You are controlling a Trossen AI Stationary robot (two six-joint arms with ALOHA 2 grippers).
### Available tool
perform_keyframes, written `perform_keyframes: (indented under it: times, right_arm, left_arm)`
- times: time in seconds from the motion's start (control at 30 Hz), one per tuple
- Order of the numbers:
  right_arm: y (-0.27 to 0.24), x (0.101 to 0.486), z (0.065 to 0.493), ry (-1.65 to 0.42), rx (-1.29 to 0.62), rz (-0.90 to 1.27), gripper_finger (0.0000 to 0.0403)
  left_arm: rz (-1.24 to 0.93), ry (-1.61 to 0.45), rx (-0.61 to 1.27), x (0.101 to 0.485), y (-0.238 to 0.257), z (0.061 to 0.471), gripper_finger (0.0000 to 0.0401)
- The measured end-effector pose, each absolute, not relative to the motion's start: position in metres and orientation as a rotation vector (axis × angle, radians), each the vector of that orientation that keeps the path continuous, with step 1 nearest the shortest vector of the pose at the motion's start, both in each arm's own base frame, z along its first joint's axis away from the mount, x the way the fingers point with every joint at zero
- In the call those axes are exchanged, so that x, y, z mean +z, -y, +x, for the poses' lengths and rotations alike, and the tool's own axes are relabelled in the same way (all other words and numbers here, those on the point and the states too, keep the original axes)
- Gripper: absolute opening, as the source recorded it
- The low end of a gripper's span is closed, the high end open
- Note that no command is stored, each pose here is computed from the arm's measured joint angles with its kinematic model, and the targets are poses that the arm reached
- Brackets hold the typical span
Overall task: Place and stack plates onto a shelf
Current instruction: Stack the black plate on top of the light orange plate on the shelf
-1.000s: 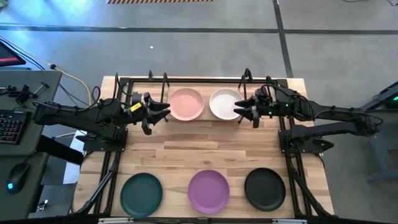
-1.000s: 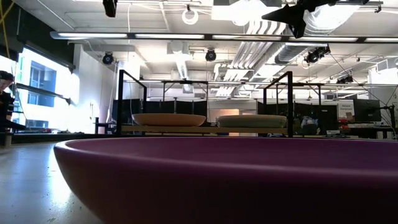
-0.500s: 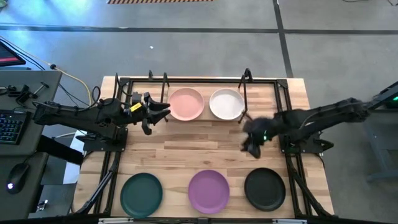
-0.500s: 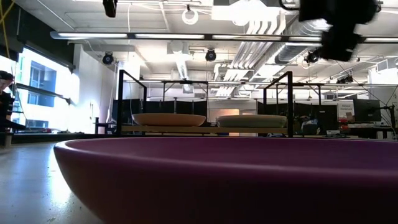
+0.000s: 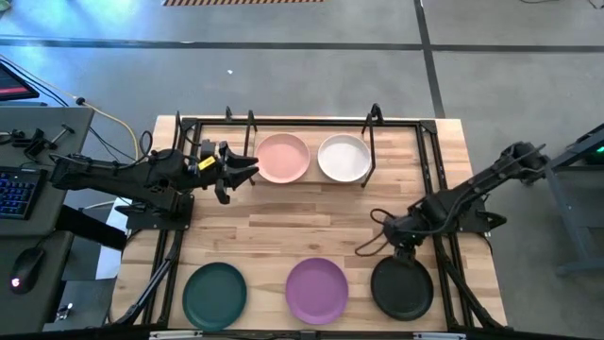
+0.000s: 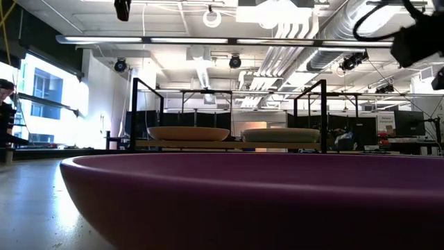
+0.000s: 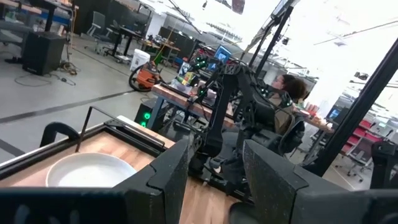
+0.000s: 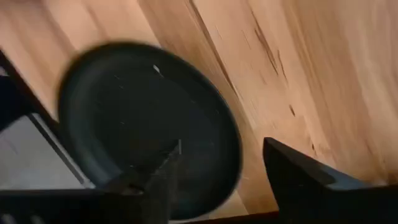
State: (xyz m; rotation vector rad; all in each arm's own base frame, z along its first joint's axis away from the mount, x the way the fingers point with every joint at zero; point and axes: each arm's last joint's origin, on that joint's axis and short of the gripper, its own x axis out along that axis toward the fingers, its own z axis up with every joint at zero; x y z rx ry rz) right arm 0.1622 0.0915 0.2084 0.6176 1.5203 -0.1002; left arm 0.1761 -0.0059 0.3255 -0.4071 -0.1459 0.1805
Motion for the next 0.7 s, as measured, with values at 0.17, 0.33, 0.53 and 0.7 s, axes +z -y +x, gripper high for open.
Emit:
perform_keyframes:
  times: [0.17, 0.33, 0.53, 0.7]
  right_arm:
    - [-0.094, 0.191, 0.153, -1.508, -0.137, 0.636, 0.0256]
    - [-0.102, 0.175, 0.145, -1.521, -0.096, 0.606, 0.0261]
    - [-0.107, 0.155, 0.131, -1.549, -0.121, 0.618, 0.0261]
    - [-0.110, 0.147, 0.125, -1.546, -0.120, 0.621, 0.0260]
  left_arm:
    - [-0.404, 0.132, 0.184, 0.324, 0.006, 0.176, 0.0145]
    - [-0.405, 0.131, 0.185, 0.324, 0.006, 0.176, 0.0145]
    - [-0.407, 0.131, 0.184, 0.324, 0.006, 0.176, 0.0145]
    - [-0.407, 0.131, 0.185, 0.324, 0.006, 0.176, 0.0145]
